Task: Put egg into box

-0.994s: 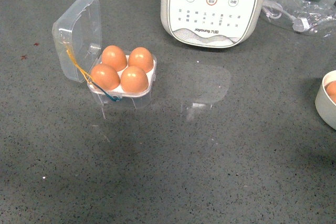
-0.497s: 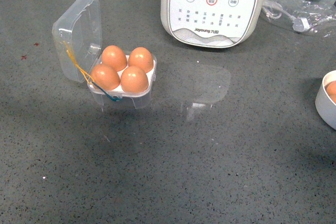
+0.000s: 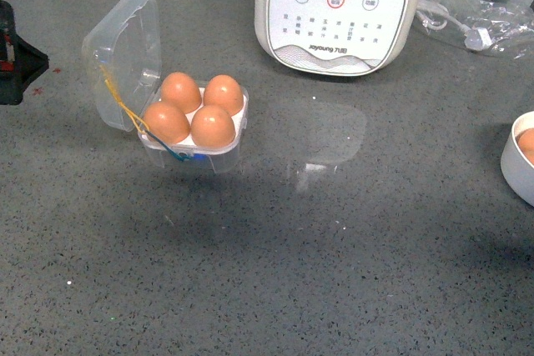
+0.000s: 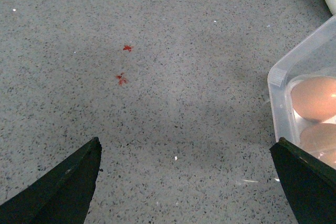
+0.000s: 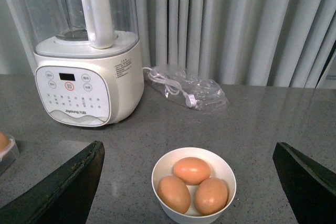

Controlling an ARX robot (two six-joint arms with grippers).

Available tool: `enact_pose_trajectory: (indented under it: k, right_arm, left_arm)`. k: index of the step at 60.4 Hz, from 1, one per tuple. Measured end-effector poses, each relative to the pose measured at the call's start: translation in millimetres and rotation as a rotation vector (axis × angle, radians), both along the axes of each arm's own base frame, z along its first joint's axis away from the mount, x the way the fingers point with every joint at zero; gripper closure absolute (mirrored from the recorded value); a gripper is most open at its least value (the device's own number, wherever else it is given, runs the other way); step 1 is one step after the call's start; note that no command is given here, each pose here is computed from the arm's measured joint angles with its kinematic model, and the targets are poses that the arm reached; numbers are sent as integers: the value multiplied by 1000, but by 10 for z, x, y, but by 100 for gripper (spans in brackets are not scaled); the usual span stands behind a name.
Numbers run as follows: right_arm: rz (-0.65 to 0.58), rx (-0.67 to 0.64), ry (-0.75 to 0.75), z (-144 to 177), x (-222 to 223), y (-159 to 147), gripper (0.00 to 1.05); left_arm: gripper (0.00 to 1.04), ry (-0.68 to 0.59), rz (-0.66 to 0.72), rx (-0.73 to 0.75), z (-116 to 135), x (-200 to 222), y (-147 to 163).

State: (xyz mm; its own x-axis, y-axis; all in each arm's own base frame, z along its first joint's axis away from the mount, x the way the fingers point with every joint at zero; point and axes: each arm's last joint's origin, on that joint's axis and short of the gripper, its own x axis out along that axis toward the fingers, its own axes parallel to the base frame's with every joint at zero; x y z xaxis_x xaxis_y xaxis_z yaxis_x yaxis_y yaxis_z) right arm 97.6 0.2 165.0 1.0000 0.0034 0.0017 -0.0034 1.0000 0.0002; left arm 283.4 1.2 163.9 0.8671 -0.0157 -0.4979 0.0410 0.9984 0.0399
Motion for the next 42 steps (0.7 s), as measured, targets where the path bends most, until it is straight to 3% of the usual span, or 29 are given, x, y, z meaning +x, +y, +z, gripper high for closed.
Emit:
enact_pose_trajectory:
  k: [21,33,42]
  right_arm:
    - [0,0,0,0,0,0,7]
    - [0,0,0,0,0,0,7]
    - [0,0,0,0,0,0,7]
  left_arm:
    - [7,-23,-84,-3,96,195,-315]
    - [7,-29,-216,-16,117,78,-687]
    - [7,-56,-241,-47,244,-43,-680]
